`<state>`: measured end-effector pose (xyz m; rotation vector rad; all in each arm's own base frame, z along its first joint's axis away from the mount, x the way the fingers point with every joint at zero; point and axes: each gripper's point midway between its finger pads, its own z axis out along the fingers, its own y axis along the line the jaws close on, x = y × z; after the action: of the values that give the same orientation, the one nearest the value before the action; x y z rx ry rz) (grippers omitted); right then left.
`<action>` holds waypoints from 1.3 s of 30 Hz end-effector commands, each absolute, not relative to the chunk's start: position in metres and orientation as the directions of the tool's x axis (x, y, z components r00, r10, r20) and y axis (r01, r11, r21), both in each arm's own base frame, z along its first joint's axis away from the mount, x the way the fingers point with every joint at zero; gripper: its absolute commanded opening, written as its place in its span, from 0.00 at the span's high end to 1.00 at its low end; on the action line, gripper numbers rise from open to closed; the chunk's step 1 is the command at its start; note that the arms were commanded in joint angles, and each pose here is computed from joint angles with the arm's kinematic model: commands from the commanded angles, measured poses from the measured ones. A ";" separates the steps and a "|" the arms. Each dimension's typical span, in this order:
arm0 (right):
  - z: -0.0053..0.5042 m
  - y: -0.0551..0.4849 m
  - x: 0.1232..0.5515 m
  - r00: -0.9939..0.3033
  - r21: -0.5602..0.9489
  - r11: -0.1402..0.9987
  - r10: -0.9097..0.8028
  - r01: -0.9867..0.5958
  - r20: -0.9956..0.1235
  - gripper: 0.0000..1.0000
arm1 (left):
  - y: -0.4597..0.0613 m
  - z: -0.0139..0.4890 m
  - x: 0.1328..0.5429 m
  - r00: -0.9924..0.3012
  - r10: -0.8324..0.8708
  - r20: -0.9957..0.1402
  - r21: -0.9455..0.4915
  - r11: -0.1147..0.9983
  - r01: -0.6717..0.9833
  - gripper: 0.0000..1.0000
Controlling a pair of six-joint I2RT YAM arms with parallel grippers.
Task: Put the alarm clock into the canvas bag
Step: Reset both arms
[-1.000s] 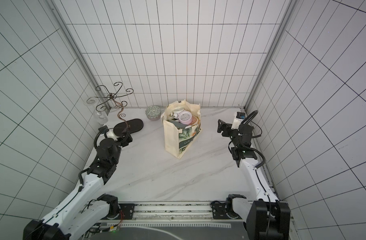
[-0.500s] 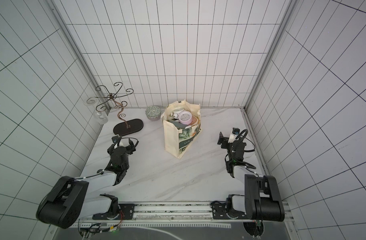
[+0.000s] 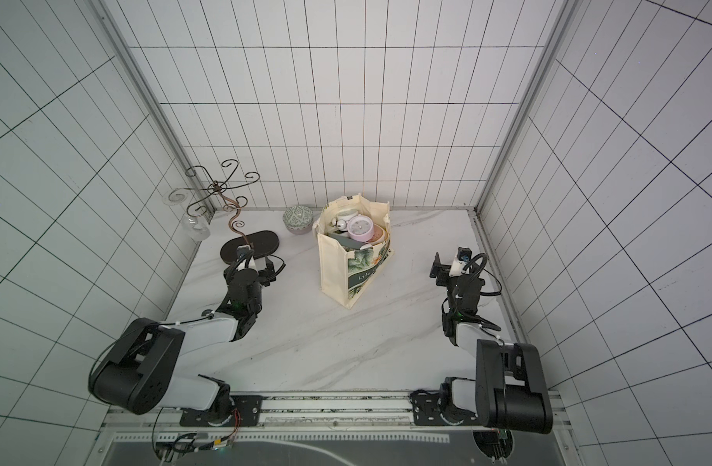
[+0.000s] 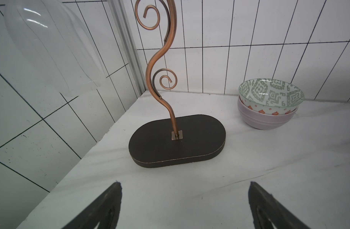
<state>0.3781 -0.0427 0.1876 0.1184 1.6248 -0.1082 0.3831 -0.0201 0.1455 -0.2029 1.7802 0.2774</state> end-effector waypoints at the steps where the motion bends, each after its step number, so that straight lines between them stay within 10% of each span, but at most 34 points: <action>1: 0.177 -0.042 0.368 -0.081 -0.003 0.991 0.008 0.133 -0.997 0.07 | -0.015 0.153 0.373 -0.180 0.018 -0.983 0.071 0.953 -0.294 0.03; 39: 0.130 -0.011 0.383 -0.116 -0.025 1.000 -0.026 -0.011 -0.993 0.00 | -0.001 0.133 0.393 -0.129 0.040 -0.991 0.063 0.981 -0.182 0.03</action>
<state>0.3727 -0.0113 0.1192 -0.0218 1.7160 -0.0225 0.3937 0.0041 0.1267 -0.1348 1.7179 0.1984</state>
